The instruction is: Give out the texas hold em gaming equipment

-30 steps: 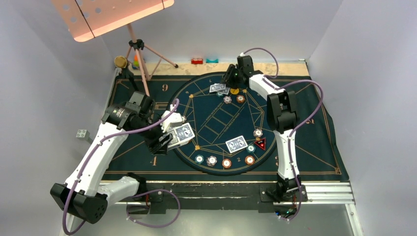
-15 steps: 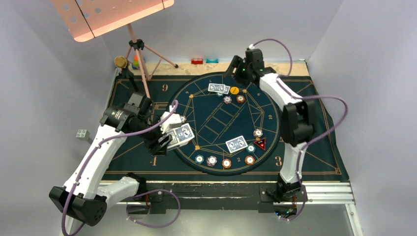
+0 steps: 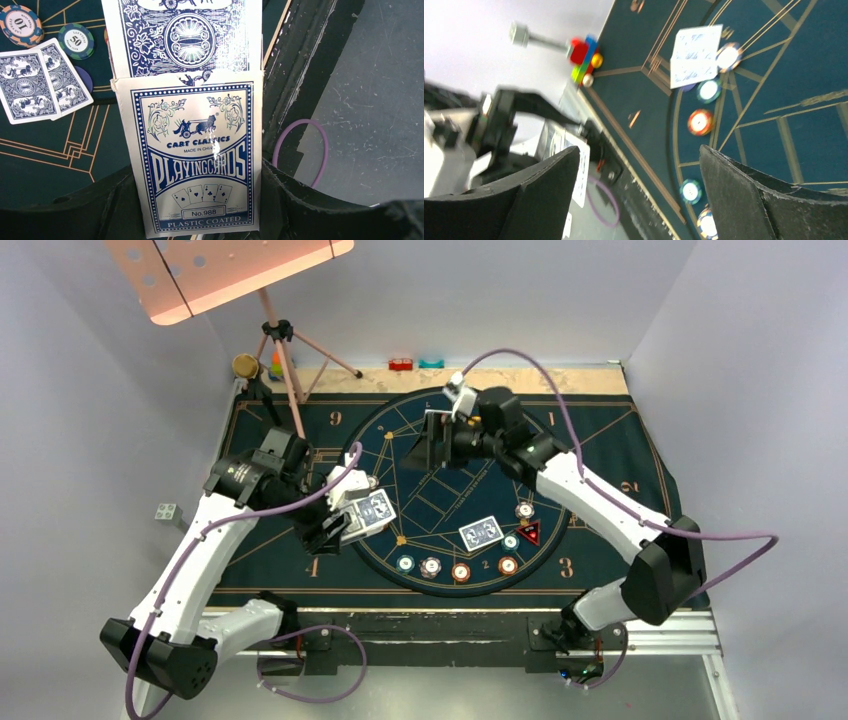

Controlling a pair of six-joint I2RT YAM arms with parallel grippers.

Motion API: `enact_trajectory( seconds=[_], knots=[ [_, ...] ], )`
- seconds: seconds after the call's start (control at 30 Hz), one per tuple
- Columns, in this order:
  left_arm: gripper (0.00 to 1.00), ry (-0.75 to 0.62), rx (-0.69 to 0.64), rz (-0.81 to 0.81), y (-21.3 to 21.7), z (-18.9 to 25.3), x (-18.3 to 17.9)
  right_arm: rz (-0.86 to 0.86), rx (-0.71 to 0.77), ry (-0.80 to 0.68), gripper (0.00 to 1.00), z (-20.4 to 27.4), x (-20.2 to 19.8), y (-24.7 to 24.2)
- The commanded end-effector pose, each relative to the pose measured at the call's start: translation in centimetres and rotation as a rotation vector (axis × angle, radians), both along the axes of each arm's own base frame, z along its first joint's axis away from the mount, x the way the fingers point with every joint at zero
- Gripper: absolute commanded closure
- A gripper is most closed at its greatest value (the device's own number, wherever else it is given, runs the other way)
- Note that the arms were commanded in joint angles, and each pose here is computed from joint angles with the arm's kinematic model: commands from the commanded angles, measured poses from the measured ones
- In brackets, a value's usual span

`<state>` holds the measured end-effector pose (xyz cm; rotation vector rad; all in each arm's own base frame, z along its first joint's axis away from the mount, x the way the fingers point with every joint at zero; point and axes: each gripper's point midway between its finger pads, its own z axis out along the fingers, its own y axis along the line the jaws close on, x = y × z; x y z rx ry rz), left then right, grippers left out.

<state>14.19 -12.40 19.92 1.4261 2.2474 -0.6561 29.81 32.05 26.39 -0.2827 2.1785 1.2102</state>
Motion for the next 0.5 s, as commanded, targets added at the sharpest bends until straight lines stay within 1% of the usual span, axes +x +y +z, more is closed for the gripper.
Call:
enact_trajectory(
  seconds=[0.0, 0.07, 0.23, 0.47],
  knots=[
    [1.00, -0.042, -0.048, 0.011, -0.9, 1.0, 1.0, 0.211, 0.096, 0.011, 0.06, 0.6, -5.4, 2.8],
    [1.00, -0.049, -0.046, 0.029, -0.9, 1.0, 1.4, 0.262, 0.097, 0.010, 0.05, 0.7, -6.9, 4.1],
    [1.00, -0.047, -0.051, 0.053, -1.1, 1.0, 1.9, 0.313, 0.113, 0.029, 0.04, 0.6, -8.2, 5.9],
    [1.00, -0.051, -0.060, 0.053, -1.3, 1.3, 2.0, 0.353, 0.132, 0.102, 0.02, -0.9, -8.3, 7.7]
  ],
)
